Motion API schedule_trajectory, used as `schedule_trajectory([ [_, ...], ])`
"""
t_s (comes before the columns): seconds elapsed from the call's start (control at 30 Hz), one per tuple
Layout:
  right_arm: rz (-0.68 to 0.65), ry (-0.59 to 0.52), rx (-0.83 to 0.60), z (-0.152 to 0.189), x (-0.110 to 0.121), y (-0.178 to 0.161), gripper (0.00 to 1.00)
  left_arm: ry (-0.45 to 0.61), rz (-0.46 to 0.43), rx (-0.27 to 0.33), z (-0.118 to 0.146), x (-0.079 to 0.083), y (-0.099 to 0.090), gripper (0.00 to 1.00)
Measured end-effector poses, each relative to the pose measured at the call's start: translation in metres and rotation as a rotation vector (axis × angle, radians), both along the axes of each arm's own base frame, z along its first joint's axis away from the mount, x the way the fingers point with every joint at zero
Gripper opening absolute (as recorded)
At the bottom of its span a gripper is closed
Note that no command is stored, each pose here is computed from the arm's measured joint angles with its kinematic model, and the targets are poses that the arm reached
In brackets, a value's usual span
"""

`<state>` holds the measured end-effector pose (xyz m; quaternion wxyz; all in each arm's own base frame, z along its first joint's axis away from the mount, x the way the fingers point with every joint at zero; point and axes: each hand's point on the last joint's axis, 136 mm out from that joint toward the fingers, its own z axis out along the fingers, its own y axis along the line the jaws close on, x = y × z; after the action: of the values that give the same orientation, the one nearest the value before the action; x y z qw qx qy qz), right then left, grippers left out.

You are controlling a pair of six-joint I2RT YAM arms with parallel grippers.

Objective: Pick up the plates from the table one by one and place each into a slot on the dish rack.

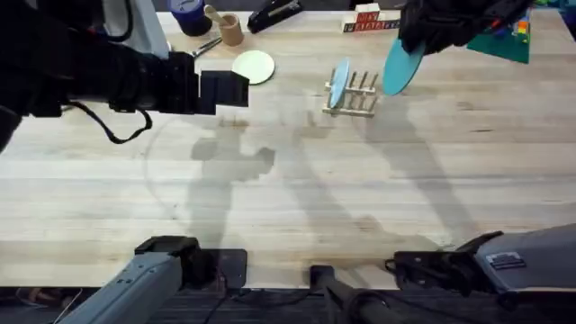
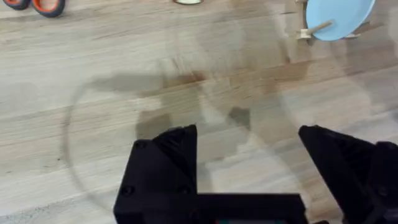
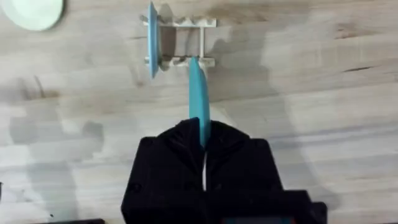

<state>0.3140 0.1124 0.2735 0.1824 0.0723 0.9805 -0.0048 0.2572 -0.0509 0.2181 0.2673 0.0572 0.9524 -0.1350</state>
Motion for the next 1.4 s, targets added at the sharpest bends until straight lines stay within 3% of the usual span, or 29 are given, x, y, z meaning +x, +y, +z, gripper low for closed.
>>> schedule_trajectory([
  [0.37,-0.016,-0.048,0.035,0.001,0.013,0.015,0.031,0.0,0.0,0.0,0.0,0.0,0.0,0.995],
  [1.4,-0.022,0.04,-0.059,-0.079,0.07,0.038,0.031,0.0,0.0,0.0,0.0,0.0,0.0,0.995],
])
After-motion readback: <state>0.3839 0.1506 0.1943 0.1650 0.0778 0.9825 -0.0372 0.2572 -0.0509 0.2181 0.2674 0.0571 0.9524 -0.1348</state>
